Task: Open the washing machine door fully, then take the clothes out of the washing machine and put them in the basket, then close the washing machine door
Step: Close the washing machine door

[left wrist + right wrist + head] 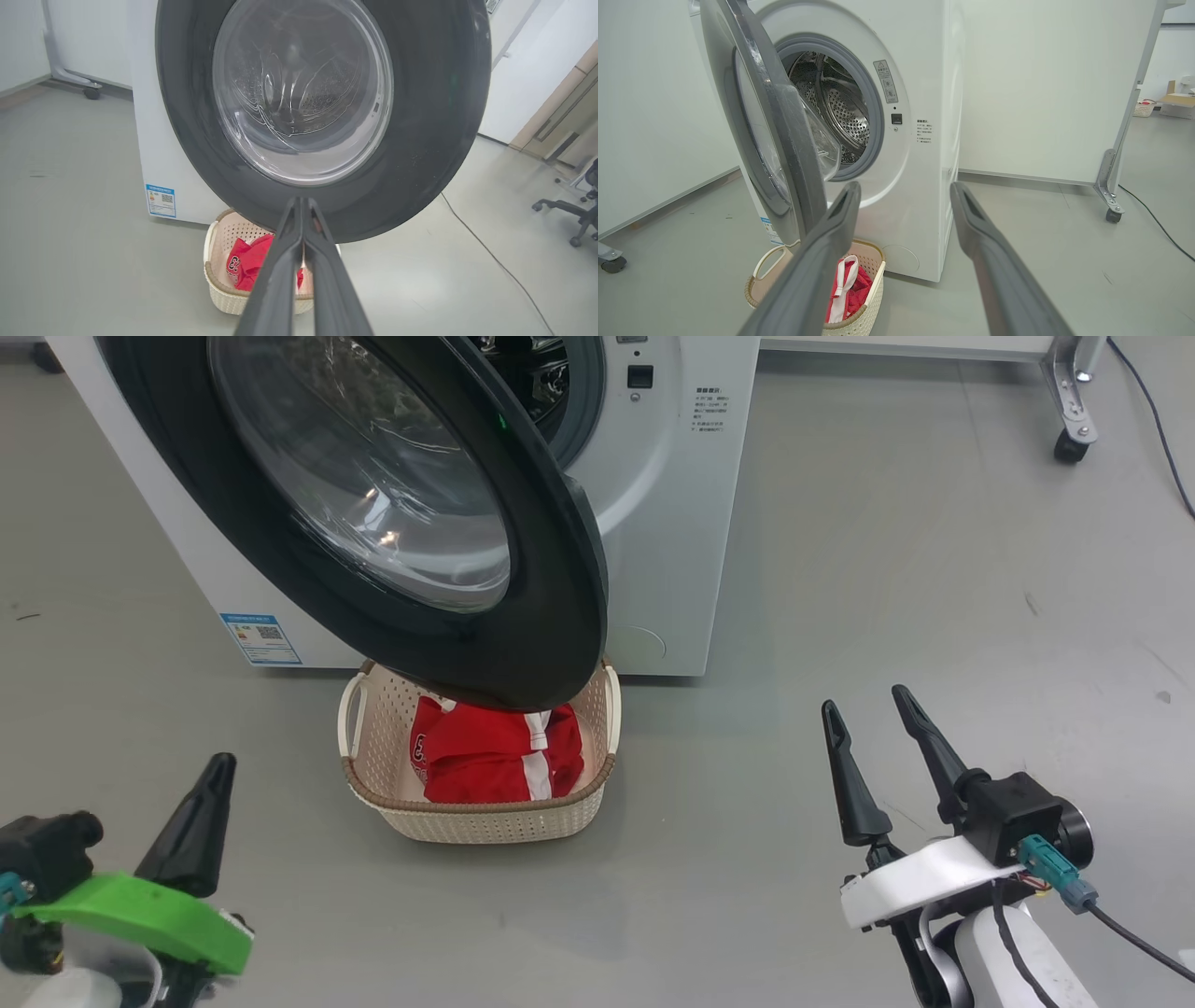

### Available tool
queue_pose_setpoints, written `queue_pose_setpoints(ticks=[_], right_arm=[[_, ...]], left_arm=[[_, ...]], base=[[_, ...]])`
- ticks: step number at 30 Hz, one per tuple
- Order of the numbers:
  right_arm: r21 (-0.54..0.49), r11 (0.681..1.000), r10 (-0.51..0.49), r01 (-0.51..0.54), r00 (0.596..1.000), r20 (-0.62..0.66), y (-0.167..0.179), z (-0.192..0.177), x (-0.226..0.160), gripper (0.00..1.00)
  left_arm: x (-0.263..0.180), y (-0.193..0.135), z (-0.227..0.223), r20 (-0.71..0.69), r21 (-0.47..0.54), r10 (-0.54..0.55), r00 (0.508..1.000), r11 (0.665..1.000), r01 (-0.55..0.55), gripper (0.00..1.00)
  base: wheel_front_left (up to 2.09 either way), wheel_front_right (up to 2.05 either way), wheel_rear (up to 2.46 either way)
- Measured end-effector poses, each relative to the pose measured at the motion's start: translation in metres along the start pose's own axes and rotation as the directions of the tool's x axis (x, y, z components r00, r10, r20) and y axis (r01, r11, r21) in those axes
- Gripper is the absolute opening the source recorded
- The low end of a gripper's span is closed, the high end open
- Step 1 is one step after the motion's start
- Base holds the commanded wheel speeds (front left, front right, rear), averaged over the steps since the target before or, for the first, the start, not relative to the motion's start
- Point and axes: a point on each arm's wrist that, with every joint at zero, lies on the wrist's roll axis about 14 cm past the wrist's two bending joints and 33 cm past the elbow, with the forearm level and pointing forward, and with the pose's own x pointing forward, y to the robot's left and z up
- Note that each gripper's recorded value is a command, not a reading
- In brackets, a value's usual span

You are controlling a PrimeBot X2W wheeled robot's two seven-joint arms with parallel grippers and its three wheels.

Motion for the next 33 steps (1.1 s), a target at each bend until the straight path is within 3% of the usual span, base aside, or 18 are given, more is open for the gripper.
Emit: queue_pose_setpoints(ticks=[3, 18, 19, 20, 21, 22, 33], right_arm=[[0.0, 1.0, 0.006, -0.006, 1.0, 0.002, 0.001, 0.001, 0.0, 1.0], [0.005, 0.999, 0.041, -0.041, 0.999, -0.002, 0.014, -0.001, 0.003, 1.0], [0.006, 0.999, 0.044, -0.044, 0.999, -0.003, 0.014, -0.002, 0.003, 1.0], [0.007, 0.999, 0.046, -0.046, 0.999, -0.003, 0.015, -0.002, 0.003, 1.0], [0.006, 0.999, 0.048, -0.047, 0.999, -0.004, 0.016, -0.002, 0.003, 1.0], [0.006, 0.999, 0.049, -0.049, 0.999, -0.005, 0.016, -0.002, 0.003, 1.0], [0.013, 0.998, 0.066, -0.066, 0.998, -0.015, 0.02, -0.007, 0.005, 1.0]], left_arm=[[-0.007, 0.01, 0.006, 0.034, 0.12, 0.022, 0.999, 0.992, -0.026, 0.0], [-0.027, 0.021, 0.012, 0.112, 0.255, 0.116, 0.987, 0.957, -0.142, 0.0], [-0.028, 0.021, 0.015, 0.128, 0.26, 0.121, 0.984, 0.954, -0.151, 0.06], [-0.028, 0.02, 0.018, 0.143, 0.264, 0.122, 0.982, 0.952, -0.157, 0.46], [-0.027, 0.018, 0.021, 0.156, 0.269, 0.118, 0.981, 0.95, -0.157, 0.96], [-0.026, 0.016, 0.024, 0.171, 0.272, 0.115, 0.979, 0.949, -0.159, 1.0], [-0.028, 0.007, 0.031, 0.232, 0.279, 0.115, 0.966, 0.943, -0.179, 1.0]], base=[[0.0, 0.0, 0.0], [0.0, 0.0, 0.0], [0.0, 0.0, 0.0], [0.0, 0.0, 0.0], [0.0, 0.0, 0.0], [0.0, 0.0, 0.0], [0.0, 0.0, 0.0]])
